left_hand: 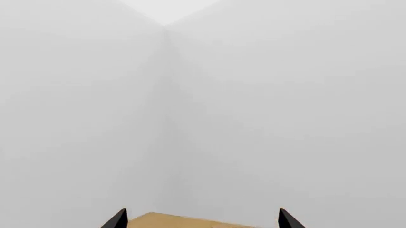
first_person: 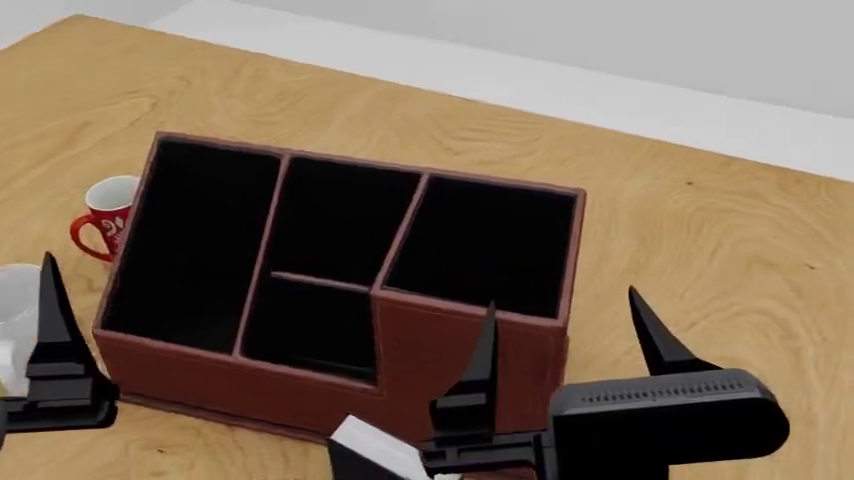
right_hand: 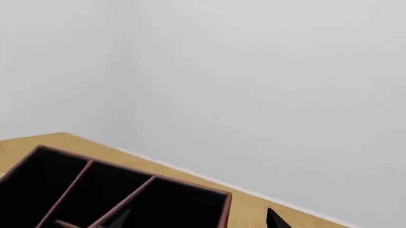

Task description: Pick up the book and place it in the right compartment of the caddy.

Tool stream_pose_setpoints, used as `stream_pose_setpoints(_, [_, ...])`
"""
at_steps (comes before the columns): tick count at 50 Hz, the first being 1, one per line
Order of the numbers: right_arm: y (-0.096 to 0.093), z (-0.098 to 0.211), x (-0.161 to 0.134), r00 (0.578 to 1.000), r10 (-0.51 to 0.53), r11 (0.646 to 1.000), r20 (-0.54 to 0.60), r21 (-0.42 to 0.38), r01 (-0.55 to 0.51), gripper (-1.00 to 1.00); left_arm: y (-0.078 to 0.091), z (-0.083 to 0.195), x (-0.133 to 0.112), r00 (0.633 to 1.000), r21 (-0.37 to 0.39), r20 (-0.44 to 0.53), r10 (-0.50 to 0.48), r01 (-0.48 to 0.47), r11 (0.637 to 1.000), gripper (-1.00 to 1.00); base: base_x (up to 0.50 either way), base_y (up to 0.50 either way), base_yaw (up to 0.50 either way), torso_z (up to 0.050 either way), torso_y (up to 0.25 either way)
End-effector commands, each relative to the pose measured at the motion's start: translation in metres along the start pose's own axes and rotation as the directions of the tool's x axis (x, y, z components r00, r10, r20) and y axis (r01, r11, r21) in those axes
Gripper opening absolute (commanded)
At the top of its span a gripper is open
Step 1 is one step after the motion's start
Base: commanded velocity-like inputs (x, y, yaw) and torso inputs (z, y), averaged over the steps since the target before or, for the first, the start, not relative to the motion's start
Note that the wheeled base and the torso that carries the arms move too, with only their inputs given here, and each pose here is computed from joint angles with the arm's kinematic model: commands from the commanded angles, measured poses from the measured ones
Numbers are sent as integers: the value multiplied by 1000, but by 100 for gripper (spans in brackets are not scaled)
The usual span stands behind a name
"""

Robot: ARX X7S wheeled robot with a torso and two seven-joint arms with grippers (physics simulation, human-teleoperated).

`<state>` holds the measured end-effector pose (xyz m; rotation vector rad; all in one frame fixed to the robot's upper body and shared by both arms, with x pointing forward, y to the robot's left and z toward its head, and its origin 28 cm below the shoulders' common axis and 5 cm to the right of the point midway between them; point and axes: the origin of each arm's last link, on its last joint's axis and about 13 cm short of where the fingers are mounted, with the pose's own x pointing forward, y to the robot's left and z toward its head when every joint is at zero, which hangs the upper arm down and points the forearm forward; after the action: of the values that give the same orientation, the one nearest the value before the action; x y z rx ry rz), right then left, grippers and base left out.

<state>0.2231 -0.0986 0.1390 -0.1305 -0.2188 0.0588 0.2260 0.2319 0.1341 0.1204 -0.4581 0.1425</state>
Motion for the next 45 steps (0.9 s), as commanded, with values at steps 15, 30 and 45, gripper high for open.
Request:
stream_pose_setpoints(15, [2,3,-12,1000,-11,1000,-17,-19,11,100,3,-7,-9,1000,6,-10,2,-2,1000,100,0,0,500,0,0])
stream_pose_setpoints(30, [-1,9,-17,1000,-11,999,9,45,11,100,3,-5,-11,1000,0,-9,-8,8,1000,100,-14,28,366,0,0])
stream_pose_setpoints(45, [-5,10,-22,999,20,996,25,85,-22,100,3,-3,-12,1000,-4,-3,-9,9,1000,100,250,-395,0,0,0])
